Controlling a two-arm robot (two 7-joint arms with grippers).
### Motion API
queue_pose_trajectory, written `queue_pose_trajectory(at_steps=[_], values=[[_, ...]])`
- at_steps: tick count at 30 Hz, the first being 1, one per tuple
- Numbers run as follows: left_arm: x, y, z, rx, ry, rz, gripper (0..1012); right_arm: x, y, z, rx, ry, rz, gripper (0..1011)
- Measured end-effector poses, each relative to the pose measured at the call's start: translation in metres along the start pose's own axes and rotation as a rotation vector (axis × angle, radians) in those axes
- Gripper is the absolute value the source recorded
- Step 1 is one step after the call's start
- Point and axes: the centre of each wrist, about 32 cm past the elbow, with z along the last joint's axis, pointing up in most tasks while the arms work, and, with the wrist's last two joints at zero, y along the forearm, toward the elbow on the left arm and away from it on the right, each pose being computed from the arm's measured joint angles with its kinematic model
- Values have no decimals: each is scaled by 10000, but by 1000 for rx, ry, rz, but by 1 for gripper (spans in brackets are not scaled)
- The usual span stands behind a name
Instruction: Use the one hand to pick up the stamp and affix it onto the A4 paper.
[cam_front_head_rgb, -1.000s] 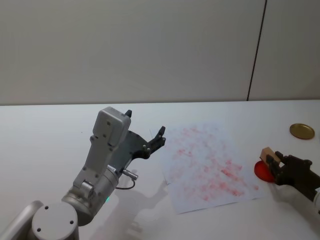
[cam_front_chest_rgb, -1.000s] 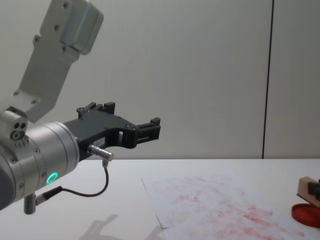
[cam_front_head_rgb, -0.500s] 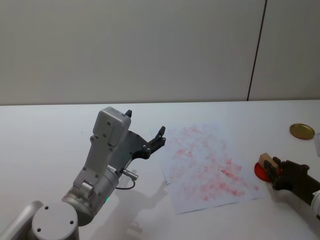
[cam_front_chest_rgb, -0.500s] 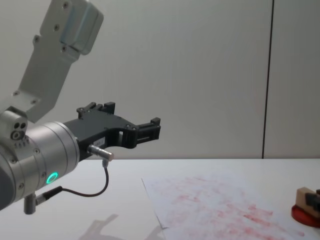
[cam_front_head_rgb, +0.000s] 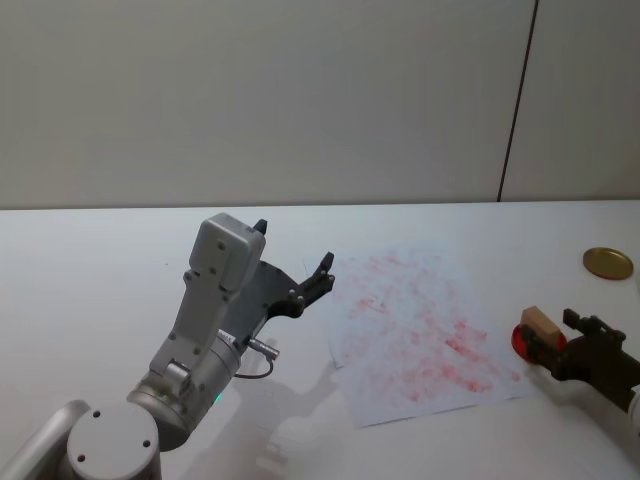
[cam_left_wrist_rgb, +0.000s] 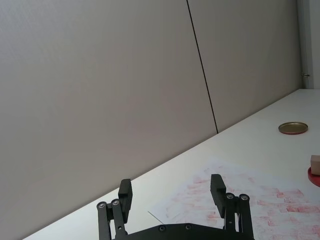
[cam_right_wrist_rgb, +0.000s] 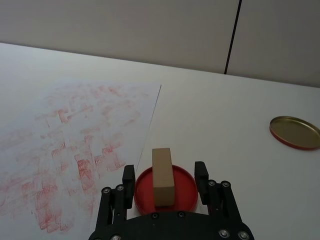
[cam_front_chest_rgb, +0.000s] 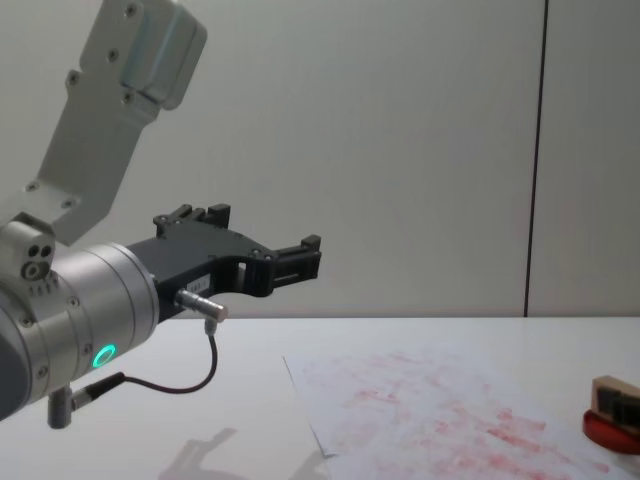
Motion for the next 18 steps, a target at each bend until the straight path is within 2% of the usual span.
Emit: queue_pose_trajectory(at_steps=[7, 11, 18], values=[[0, 0, 0, 0, 0, 0, 993, -25, -25, 74, 53, -14, 1, 895], [0, 0, 0, 0, 0, 0, 993, -61, -45, 165, 101, -30, 3, 1000], [0, 0, 0, 0, 0, 0, 993, -110, -67, 263, 148, -46, 8, 1001]])
